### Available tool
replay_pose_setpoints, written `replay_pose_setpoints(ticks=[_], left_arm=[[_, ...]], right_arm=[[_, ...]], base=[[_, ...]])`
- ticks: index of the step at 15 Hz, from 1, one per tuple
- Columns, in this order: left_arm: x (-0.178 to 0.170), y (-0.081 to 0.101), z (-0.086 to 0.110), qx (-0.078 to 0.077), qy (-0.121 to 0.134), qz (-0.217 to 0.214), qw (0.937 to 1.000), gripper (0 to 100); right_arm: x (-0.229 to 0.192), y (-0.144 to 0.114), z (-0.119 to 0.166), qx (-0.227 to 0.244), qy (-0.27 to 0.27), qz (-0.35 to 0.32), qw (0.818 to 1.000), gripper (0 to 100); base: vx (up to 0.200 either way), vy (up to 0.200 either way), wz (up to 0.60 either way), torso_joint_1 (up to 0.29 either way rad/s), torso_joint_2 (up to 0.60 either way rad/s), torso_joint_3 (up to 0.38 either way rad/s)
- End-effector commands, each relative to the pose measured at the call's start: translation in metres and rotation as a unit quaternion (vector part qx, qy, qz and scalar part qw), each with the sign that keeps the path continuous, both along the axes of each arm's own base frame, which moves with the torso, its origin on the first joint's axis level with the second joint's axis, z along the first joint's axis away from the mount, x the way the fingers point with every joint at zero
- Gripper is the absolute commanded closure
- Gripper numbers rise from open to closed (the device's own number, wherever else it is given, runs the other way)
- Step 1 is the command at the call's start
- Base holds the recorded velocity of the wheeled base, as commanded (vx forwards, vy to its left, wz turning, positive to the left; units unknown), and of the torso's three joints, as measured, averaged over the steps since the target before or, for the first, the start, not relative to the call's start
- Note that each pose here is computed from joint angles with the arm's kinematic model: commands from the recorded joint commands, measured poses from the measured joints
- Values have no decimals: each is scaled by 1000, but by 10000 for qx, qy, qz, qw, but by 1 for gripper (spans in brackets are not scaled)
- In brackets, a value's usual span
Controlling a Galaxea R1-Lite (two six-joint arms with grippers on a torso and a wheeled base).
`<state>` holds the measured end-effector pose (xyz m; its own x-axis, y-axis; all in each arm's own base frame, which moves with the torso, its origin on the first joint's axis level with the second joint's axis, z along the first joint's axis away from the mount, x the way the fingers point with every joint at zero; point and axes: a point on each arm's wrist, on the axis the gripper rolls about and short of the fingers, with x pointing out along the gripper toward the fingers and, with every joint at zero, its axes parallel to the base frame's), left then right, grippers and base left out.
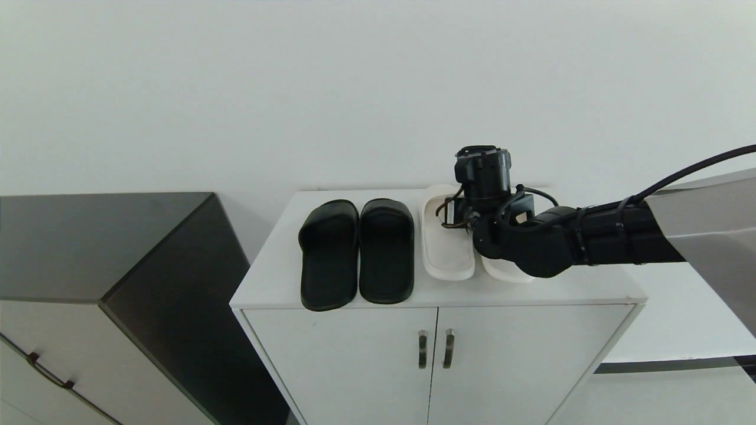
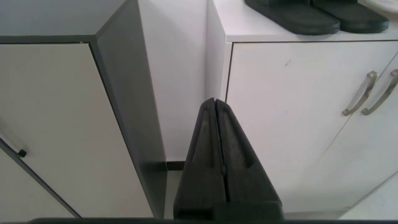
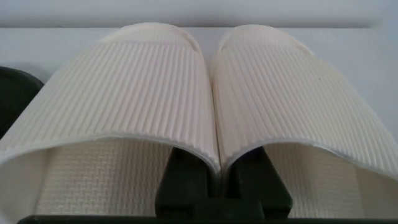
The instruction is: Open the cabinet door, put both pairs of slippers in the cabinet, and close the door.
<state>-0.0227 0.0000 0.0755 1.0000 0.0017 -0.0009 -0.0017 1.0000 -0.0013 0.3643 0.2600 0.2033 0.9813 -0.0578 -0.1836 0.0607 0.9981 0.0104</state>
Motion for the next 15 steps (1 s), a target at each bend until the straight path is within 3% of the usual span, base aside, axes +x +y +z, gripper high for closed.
replay_pose_setpoints(ticks=[1,6,9,15], left_arm=[[0,0,0,-1,3,7,10000,100],[0,0,0,-1,3,7,10000,100],[0,0,0,-1,3,-1,10000,100],[0,0,0,-1,3,-1,10000,100]], right_arm=[[-21,-14,28,73,-163,78,9998,100],[-120,-47,48,112,155,1886,9819,100],[-184,-86,41,-30,349,3226,9459,100],[-224,-114,27,33,459,3823,9229,100]], base=[[0,0,0,0,0,0],[0,0,0,0,0,0],[0,0,0,0,0,0],[0,0,0,0,0,0]])
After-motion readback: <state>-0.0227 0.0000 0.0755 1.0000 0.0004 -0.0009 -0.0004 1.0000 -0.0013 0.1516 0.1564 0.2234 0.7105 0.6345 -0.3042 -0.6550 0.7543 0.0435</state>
